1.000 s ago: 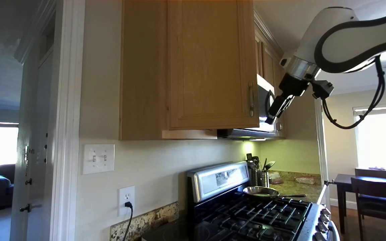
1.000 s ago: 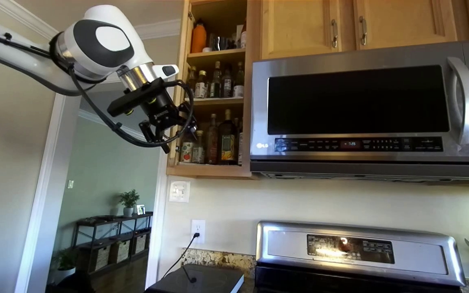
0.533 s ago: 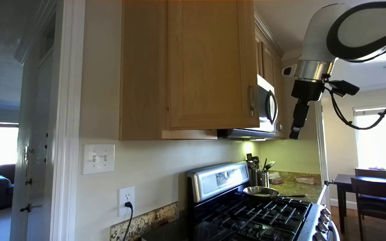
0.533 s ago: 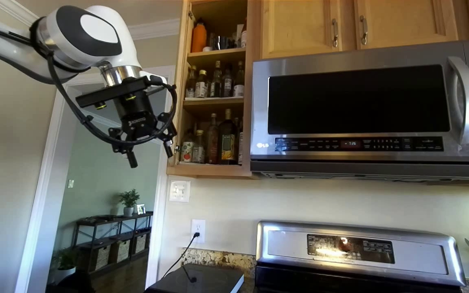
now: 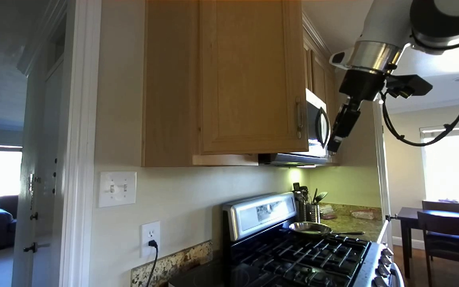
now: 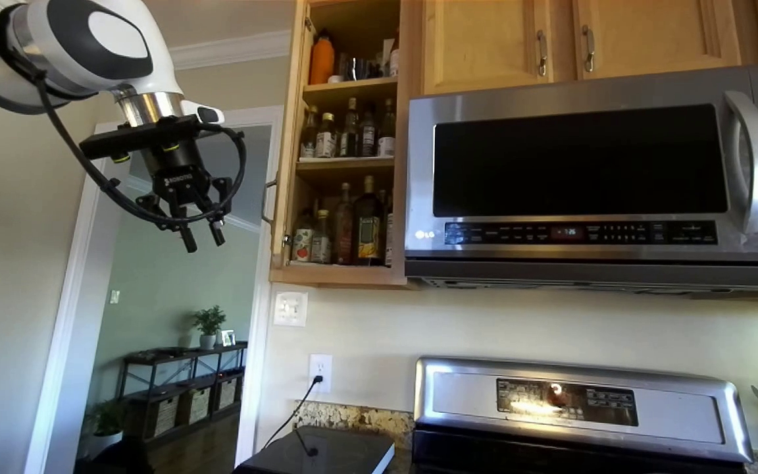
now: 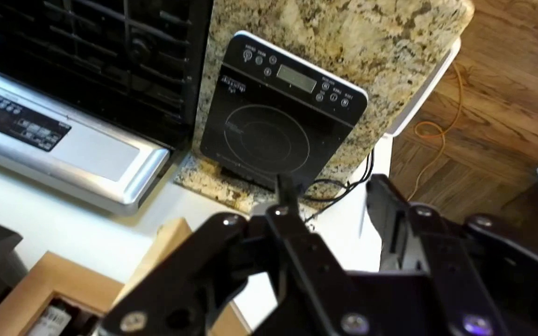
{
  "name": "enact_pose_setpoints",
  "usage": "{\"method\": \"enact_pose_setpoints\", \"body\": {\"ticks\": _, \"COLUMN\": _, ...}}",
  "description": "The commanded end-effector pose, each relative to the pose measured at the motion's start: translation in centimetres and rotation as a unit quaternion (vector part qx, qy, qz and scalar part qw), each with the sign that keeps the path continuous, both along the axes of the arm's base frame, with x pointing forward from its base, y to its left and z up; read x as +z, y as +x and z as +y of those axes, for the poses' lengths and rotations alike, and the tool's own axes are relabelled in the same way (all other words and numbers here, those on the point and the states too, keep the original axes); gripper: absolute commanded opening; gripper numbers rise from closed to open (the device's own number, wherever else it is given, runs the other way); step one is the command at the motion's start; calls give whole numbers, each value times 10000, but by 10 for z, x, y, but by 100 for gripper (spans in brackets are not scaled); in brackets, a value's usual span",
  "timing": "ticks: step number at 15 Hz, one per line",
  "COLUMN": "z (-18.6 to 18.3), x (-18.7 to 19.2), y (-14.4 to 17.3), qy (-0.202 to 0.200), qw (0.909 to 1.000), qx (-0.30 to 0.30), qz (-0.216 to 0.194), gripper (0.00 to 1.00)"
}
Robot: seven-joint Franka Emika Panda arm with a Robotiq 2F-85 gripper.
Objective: Close the door of the top cabinet on the left
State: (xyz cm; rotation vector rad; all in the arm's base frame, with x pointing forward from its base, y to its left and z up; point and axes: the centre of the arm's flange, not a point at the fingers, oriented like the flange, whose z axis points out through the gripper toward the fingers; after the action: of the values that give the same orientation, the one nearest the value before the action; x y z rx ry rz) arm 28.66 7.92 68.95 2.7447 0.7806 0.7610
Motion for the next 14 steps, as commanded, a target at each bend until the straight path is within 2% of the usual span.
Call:
{"method": "enact_pose_setpoints", "body": {"ticks": 1, "z": 23, "x": 19, "y": 17, "qy": 146, "qw": 9977, "qx": -53, "qz": -655, "gripper": 14}}
{"method": "enact_pose_setpoints", "body": {"ticks": 2, "z": 26, "x": 25, "y": 27, "qy": 166, "qw": 9960, "qx": -62, "qz": -871, "gripper": 7}}
{"method": "enact_pose_setpoints", "body": {"ticks": 4, "z": 31, "x": 35, "y": 43, "qy": 258, "qw": 9923, "qx": -105, "qz": -1203, "gripper": 1}}
{"method": "enact_pose_setpoints", "body": {"ticks": 7, "z": 30, "x": 45, "y": 67, "qy": 302, "qw": 9876, "qx": -218, "qz": -1528, "gripper": 1}}
{"method": "enact_pose_setpoints", "body": {"ticks": 11, "z": 18, "x": 51, "y": 96, "qy": 111, "qw": 9818, "qx": -456, "qz": -1838, "gripper": 4}}
{"method": "enact_pose_setpoints", "body": {"ticks": 14, "z": 5, "x": 53, "y": 115, "qy": -27, "qw": 9782, "qx": -623, "qz": -1983, "gripper": 3}}
